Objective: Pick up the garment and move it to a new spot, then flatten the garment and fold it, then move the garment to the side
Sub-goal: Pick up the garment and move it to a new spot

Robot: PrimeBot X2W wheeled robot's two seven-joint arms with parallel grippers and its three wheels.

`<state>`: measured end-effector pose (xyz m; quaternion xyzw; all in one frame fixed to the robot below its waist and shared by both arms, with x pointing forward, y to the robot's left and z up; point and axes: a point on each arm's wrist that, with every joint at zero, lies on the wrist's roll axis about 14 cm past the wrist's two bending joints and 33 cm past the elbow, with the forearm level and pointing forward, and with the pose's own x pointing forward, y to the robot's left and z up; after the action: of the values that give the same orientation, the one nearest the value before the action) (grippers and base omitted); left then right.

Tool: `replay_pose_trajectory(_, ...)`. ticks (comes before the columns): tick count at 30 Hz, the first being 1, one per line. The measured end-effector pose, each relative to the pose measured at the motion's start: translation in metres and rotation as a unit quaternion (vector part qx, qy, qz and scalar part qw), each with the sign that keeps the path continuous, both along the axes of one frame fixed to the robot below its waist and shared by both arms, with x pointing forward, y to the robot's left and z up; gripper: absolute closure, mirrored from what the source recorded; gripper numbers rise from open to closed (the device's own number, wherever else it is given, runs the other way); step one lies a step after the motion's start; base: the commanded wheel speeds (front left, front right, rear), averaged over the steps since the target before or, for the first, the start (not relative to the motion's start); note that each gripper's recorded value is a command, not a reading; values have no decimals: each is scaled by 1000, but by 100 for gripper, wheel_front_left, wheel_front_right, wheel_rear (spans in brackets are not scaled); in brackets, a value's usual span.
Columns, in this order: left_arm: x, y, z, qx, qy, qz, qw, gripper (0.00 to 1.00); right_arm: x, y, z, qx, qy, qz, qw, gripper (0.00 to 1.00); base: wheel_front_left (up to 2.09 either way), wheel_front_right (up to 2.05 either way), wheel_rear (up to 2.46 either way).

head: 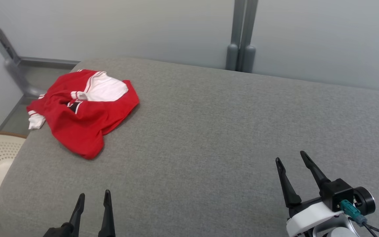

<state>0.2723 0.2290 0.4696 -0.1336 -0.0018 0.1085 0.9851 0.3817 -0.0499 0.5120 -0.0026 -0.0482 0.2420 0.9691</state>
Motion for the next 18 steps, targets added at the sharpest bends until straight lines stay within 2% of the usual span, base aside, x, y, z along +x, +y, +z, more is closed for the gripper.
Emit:
replay_pose_trajectory(5,-21,25,1,-1,-2,51,999,0,-1,40,-4,2,8,59,998,0,0,0,0)
replay_pose_trajectory(8,-23,35,3,-3,-3,69,998,0,2,51,-7,5,13,73,997,0,0,0,0)
replay_pose_trajectory(13,9,41,9,-7,-10,57,998,0,22,52,-11,-4,10,80,997,0,0,0,0)
replay_pose_trajectory(18,71,67,20,-20,-18,60,998,0,64,57,-4,-18,-25,95,995,0,0,0,0)
